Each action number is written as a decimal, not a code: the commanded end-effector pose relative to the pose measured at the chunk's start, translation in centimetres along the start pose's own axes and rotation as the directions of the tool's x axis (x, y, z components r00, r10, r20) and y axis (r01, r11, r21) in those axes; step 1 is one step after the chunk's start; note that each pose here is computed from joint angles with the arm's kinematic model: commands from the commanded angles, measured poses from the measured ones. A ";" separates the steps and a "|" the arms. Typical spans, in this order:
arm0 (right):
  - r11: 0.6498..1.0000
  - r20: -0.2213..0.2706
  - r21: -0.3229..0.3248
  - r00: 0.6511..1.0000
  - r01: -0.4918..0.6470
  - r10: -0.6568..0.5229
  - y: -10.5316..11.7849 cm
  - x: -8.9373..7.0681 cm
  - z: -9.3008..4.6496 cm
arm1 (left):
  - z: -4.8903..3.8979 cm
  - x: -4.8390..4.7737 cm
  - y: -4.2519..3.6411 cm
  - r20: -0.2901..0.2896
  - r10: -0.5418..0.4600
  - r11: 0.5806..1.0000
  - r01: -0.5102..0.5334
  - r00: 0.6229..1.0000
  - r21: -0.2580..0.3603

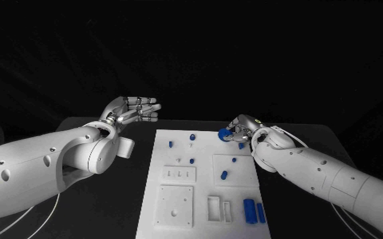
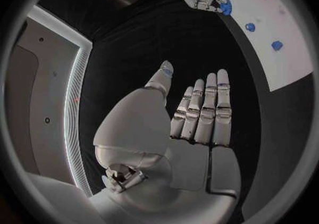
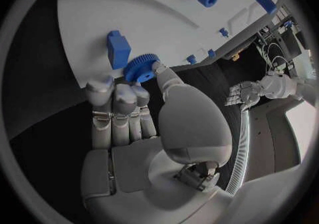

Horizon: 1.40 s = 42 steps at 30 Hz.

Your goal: Assemble the parts on the task board

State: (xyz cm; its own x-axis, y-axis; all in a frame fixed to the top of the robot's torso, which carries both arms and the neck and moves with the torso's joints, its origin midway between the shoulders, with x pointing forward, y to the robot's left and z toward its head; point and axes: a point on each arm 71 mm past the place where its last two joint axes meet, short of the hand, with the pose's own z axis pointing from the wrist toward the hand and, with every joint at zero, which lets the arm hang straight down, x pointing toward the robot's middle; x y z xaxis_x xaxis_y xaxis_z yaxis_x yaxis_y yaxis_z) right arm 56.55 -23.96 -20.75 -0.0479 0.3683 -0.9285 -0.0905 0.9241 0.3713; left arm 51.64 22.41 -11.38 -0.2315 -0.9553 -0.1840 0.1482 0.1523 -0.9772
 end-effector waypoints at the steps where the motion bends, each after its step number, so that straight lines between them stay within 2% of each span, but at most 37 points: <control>1: 1.000 -0.038 -0.005 0.999 0.024 -0.025 0.0 0.4 0.0 | 0.09 0.27 -0.11 -0.017 0.001 1.000 -0.001 1.000 0.010; 7: 0.998 -0.034 -0.014 0.998 0.055 -0.056 0.3 0.3 0.0 | 0.20 0.33 -0.06 -0.018 0.001 1.000 -0.001 1.000 0.010; 17: 0.994 0.036 -0.031 0.994 0.105 -0.104 1.2 -0.4 0.1 | 0.30 0.47 -0.03 -0.020 0.001 1.000 -0.001 1.000 0.010; 27: 0.993 0.055 -0.066 0.994 0.100 -0.097 2.6 -0.8 -0.2 | 0.24 0.36 0.00 -0.017 0.002 1.000 -0.002 1.000 0.007; 34: 0.989 0.071 -0.106 0.993 0.100 -0.093 4.0 -1.2 -0.9 | 0.17 0.28 0.01 -0.015 0.002 1.000 -0.002 1.000 0.006; 42: 0.977 0.079 -0.191 0.994 0.090 -0.076 7.1 -1.3 -1.9 | 0.10 0.29 0.00 -0.016 0.001 1.000 -0.001 1.000 0.005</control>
State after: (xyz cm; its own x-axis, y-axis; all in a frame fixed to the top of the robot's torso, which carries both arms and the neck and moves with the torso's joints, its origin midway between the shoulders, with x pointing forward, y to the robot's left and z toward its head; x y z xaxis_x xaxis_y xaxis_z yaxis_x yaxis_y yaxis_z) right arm 54.25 -18.46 -17.16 0.0181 0.3169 -0.9483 -0.2696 0.9148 0.3006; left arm 51.74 22.30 -11.49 -0.2323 -0.9547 -0.1860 0.1462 0.1547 -0.9771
